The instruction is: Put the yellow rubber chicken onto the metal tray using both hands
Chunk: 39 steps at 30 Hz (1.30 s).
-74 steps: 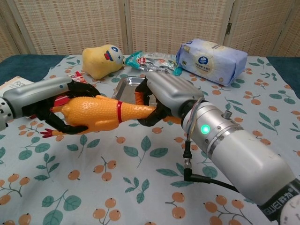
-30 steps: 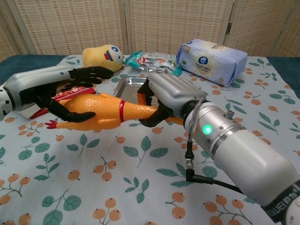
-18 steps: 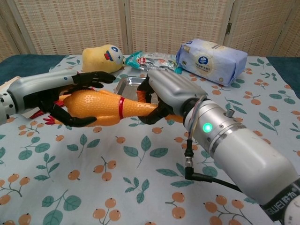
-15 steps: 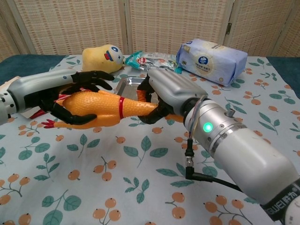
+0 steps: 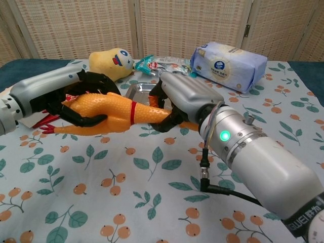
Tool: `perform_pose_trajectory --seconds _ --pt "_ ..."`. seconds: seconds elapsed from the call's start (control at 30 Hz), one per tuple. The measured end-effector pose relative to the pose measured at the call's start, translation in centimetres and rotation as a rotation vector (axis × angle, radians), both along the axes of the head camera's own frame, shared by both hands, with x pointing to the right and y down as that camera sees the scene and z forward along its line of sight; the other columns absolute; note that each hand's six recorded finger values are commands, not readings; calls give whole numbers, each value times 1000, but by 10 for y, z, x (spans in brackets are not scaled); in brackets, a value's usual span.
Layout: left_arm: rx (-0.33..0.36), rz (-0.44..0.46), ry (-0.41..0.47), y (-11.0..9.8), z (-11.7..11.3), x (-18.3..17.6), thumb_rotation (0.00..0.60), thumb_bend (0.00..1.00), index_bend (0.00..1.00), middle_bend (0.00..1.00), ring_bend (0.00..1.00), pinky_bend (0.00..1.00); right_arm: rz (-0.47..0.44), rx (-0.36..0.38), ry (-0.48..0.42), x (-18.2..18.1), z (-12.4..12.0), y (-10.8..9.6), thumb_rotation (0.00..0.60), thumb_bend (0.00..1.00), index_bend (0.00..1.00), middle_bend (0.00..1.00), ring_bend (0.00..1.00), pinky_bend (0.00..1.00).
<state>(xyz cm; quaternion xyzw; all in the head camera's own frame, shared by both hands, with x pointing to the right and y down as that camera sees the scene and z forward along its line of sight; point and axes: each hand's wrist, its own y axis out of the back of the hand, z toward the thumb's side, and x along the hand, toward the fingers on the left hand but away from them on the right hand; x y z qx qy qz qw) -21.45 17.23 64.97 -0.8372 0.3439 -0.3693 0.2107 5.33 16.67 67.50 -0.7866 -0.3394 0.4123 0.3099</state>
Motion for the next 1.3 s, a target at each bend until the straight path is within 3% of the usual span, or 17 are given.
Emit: perform_pose_trajectory --seconds 0.27,0.37,0.43,0.47,0.5,0.53,0.57,0.63,0.7,0.87,1.17,1.3 --pt "6 6 3 2 -4 1 600 773 879 990 906 999 -2 -5 -1 0 1 1 600 356 924 607 671 928" --pt "1 6 13 4 -5 2 600 686 767 927 795 876 -1 -6 -4 0 0 1 600 356 924 607 671 928" --pt "6 18 15 4 -5 2 600 527 373 621 528 607 0 -6 -6 -1 0 1 600 356 924 607 671 928" --pt "1 32 13 5 -5 3 600 482 230 480 413 512 0 -8 -7 -1 1 2 600 356 924 607 672 928" --pt "-10 43 12 7 -4 3 600 428 63 239 211 367 0 -9 -8 -1 0 2 600 356 924 607 672 928" --pt "-27 51 14 8 -3 3 600 397 6 97 86 269 -1 -7 -7 -1 0 2 600 356 924 607 671 928" --pt "-52 59 21 9 -2 3 600 373 0 21 17 185 -1 -5 -6 -1 0 2 600 356 924 607 671 928" --pt "-84 64 35 8 -2 2 600 329 0 0 0 70 -2 -4 -5 0 0 1 600 356 924 607 671 928" --pt "-110 64 53 7 -3 1 600 295 0 0 0 35 0 -2 -3 0 0 1 600 356 924 607 671 928" --pt "-125 44 104 1 -8 -2 600 270 0 0 0 32 -6 -2 4 1 1 1 600 356 925 609 671 928" --pt "-110 16 108 -11 -15 -13 600 263 0 0 0 26 -7 17 19 4 1 -1 600 356 927 609 671 926" --pt "-72 -30 128 -24 -23 -22 600 264 0 0 0 22 -1 26 40 10 5 -3 600 356 929 610 672 926"
